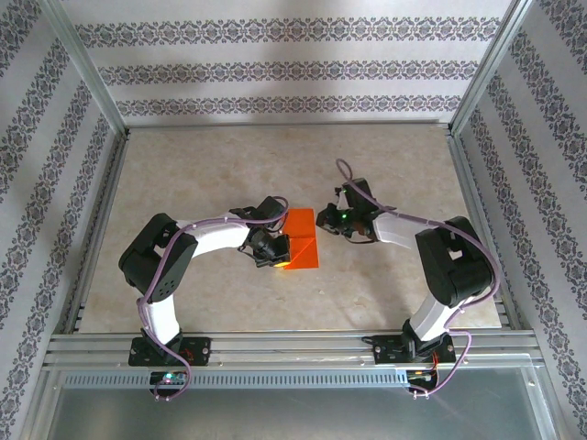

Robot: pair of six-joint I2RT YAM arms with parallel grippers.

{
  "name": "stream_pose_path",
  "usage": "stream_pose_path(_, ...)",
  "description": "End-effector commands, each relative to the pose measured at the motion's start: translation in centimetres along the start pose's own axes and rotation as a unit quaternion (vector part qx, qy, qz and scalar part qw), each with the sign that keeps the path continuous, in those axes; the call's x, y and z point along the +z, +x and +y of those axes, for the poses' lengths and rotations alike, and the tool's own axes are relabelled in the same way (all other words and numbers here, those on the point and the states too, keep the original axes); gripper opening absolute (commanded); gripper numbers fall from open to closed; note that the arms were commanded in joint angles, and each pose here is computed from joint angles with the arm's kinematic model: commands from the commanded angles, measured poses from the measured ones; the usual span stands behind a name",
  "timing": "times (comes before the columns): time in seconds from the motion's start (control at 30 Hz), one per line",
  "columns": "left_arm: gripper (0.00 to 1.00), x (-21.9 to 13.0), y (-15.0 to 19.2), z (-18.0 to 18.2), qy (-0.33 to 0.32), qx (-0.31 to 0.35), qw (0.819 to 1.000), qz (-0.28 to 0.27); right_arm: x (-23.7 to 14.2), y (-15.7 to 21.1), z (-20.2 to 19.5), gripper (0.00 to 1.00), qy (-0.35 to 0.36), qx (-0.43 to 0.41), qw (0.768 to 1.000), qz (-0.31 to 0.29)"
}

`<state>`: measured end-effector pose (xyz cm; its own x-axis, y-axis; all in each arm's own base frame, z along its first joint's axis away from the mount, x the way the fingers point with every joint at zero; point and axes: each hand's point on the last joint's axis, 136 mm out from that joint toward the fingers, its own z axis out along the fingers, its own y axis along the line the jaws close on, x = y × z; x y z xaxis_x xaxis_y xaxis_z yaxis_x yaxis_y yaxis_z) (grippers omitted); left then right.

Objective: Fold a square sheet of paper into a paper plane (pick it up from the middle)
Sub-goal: Fold the triangle a second time at the center of the table.

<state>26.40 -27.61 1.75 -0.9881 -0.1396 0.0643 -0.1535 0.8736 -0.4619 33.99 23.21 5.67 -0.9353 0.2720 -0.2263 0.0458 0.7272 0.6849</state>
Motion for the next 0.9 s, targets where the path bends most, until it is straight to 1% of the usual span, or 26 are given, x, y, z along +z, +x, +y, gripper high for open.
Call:
stream_pose_path(0.0,0.03,0.7,0.9,3.4,-0.062,-0.012,0.998,0.026,1.5,3.3,0.0,0.04,0.009,0.003,0.999,0.036)
stream_pose_path(0.13,0.03,0.6,0.8,2.9,-0.052,-0.002,0.998,0.024,3.1,4.8,0.1,0.04,0.011,0.006,0.998,0.054)
stream_pose_path(0.3,0.05,-0.4,0.2,1.3,-0.027,0.018,0.999,0.012,4.2,5.6,-1.5,0.03,0.032,0.019,0.997,0.065)
stream_pose_path(0.37,0.07,-1.3,-0.3,0.0,-0.005,0.032,0.999,-0.003,4.4,5.9,-2.2,0.03,0.045,0.022,0.996,0.068)
stream_pose_path(0.47,0.10,-2.7,-1.0,-2.6,0.045,0.052,0.997,-0.027,4.5,6.3,-3.1,0.03,0.059,0.028,0.995,0.072)
stream_pose_path(0.57,0.12,-2.8,-1.5,-4.2,0.083,0.059,0.994,-0.035,4.5,6.6,-3.5,0.03,0.064,0.031,0.995,0.074)
stream_pose_path(0.7,0.13,-1.1,-1.5,-4.0,0.086,0.047,0.995,-0.016,4.6,6.8,-3.9,0.03,0.070,0.037,0.994,0.076)
stream_pose_path(0.87,0.12,0.2,-1.4,-2.6,0.062,0.040,0.997,-0.007,4.5,7.0,-4.2,0.03,0.073,0.042,0.994,0.076)
